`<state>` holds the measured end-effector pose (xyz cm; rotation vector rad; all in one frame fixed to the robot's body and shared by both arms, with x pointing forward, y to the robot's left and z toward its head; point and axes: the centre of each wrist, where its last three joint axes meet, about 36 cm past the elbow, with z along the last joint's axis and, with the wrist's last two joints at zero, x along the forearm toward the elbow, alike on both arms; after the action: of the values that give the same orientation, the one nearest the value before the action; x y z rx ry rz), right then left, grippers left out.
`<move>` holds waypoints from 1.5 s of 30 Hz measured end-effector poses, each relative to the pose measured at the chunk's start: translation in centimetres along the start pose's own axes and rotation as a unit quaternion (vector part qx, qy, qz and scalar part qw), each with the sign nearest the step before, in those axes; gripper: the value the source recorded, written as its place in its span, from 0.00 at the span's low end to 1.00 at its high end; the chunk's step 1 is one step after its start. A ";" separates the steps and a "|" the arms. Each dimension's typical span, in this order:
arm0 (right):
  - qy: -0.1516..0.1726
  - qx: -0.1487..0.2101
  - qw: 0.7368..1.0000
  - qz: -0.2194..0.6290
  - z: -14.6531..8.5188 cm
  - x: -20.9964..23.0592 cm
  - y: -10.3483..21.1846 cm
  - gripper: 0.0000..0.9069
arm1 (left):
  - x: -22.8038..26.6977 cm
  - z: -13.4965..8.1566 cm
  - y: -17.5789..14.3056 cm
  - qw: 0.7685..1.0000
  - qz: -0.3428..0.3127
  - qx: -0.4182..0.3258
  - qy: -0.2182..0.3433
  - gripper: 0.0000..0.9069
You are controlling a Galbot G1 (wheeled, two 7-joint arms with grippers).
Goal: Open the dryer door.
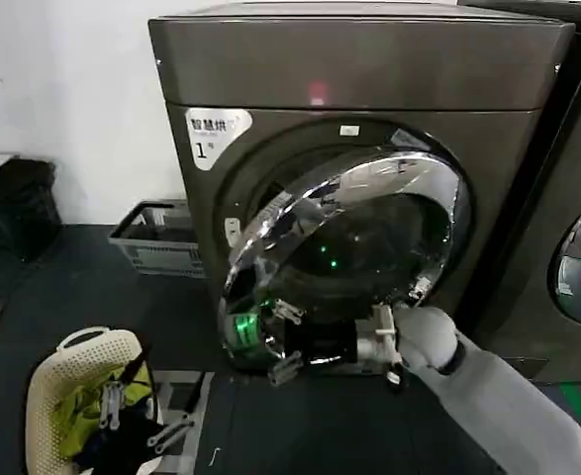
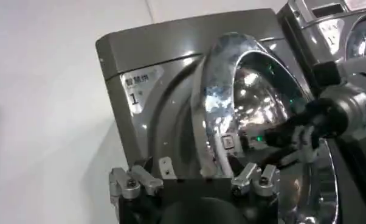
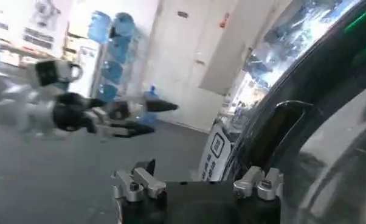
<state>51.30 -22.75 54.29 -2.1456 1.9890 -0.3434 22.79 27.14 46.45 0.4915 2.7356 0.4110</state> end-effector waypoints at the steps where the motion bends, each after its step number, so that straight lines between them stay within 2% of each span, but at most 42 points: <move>1: -0.002 0.000 1.000 -0.005 -0.1 0.2 0.0 1.00 | -0.1 -0.1 0.1 1.000 0.001 0.000 0.000 1.00; 12: -0.024 -0.007 0.998 -0.063 -0.9 2.4 0.7 1.00 | -0.5 -0.5 1.8 1.000 0.008 0.001 -0.002 1.00; 23: -0.031 0.002 0.994 -0.102 -1.8 4.3 2.0 1.00 | -2.4 0.3 4.9 0.999 0.012 0.030 -0.004 1.00; 30: -0.024 0.007 0.993 -0.116 -2.8 6.3 3.4 1.00 | -4.8 1.5 6.1 0.998 0.050 0.031 -0.001 1.00; 45: -0.030 0.007 0.995 -0.094 -4.0 9.3 6.0 1.00 | -12.1 3.0 8.9 0.991 0.128 0.010 -0.019 1.00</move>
<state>45.04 -32.47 56.65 -2.3118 1.7523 -0.3146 37.15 31.15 49.96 0.8522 2.6482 0.4325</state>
